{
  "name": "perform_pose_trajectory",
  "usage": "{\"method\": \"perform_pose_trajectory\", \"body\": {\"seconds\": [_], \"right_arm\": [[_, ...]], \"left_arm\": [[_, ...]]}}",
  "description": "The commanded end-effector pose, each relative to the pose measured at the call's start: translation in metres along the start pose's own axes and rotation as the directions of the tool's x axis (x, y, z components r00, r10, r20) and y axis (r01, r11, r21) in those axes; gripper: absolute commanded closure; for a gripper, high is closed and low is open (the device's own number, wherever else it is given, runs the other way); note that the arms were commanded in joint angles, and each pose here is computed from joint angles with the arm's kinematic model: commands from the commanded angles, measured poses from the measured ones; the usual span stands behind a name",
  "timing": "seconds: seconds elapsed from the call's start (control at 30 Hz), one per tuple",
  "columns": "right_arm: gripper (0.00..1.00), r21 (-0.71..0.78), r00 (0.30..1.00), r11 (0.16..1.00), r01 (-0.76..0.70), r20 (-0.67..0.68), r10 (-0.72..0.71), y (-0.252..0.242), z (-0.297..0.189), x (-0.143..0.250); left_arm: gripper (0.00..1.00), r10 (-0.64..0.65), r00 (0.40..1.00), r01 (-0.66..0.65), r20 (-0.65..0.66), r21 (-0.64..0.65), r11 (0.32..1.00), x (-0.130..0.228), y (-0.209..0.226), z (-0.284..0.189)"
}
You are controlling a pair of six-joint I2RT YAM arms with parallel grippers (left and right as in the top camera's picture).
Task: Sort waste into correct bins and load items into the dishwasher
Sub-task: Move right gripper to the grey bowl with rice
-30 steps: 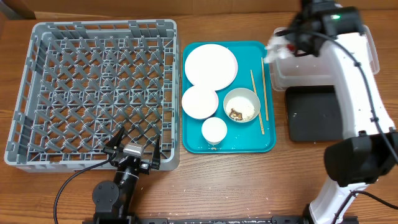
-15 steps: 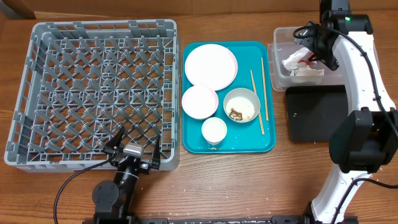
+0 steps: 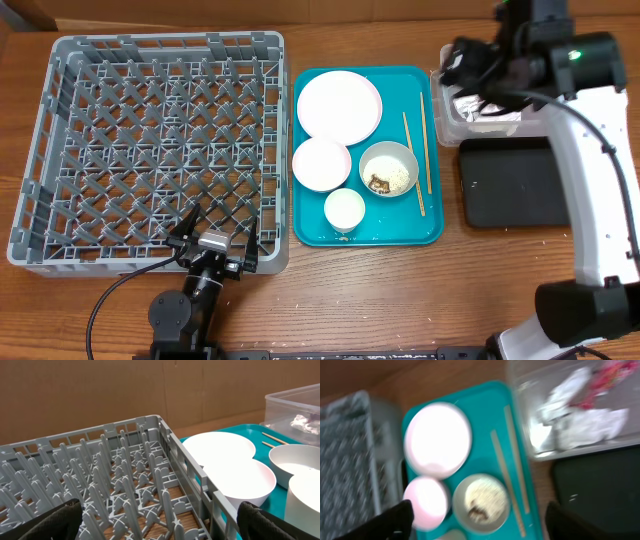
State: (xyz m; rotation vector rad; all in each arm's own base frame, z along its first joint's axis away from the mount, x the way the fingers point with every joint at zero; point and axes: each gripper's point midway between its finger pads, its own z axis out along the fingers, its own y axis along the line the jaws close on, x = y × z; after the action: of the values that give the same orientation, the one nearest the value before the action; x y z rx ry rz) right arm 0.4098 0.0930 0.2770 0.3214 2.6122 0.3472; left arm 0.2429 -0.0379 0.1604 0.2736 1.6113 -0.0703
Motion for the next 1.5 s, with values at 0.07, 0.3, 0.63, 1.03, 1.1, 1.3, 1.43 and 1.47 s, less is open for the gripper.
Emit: {"method": "perform_pose_trajectory", "body": {"seconds": [0.07, 0.3, 0.63, 1.03, 1.1, 1.3, 1.43, 1.47], "right_arm": [[0.18, 0.034, 0.997, 0.999, -0.001, -0.083, 0.004, 0.033, 0.036, 0.038], [0.31, 0.022, 0.989, 0.992, -0.125, -0.077, 0.127, 0.048, 0.107, 0.073], [0.45, -0.014, 0.975, 0.976, -0.218, -0.050, 0.217, 0.046, 0.153, 0.091], [0.51, -0.001, 0.986, 0.999, -0.046, -0.160, 0.045, 0.052, 0.171, 0.126], [0.52, 0.001, 0.985, 0.999, -0.033, -0.171, 0.033, 0.053, 0.170, 0.130], [0.54, 0.037, 0.968, 0.998, 0.059, -0.245, -0.048, 0.044, 0.166, 0.151], [0.55, 0.070, 0.940, 0.988, 0.134, -0.326, -0.104, 0.029, 0.159, 0.169], [0.55, 0.074, 0.928, 0.983, 0.170, -0.349, -0.134, 0.025, 0.157, 0.173]], "left_arm": [[0.00, 0.019, 1.000, -0.019, 0.006, -0.001, 1.000, 0.000, 0.000, 0.000], [0.00, 0.019, 1.000, -0.019, 0.006, -0.001, 1.000, 0.000, 0.000, 0.000], [0.00, 0.019, 1.000, -0.019, 0.006, -0.001, 1.000, 0.000, 0.000, 0.000], [0.00, 0.019, 1.000, -0.019, 0.006, -0.001, 1.000, 0.000, 0.000, 0.000], [0.00, 0.019, 1.000, -0.019, 0.006, -0.001, 1.000, 0.000, 0.000, 0.000], [0.00, 0.019, 1.000, -0.019, 0.006, -0.001, 1.000, 0.000, 0.000, 0.000], [0.00, 0.019, 1.000, -0.019, 0.006, -0.001, 1.000, 0.000, 0.000, 0.000], [0.00, 0.019, 1.000, -0.019, 0.006, -0.001, 1.000, 0.000, 0.000, 0.000]]}}
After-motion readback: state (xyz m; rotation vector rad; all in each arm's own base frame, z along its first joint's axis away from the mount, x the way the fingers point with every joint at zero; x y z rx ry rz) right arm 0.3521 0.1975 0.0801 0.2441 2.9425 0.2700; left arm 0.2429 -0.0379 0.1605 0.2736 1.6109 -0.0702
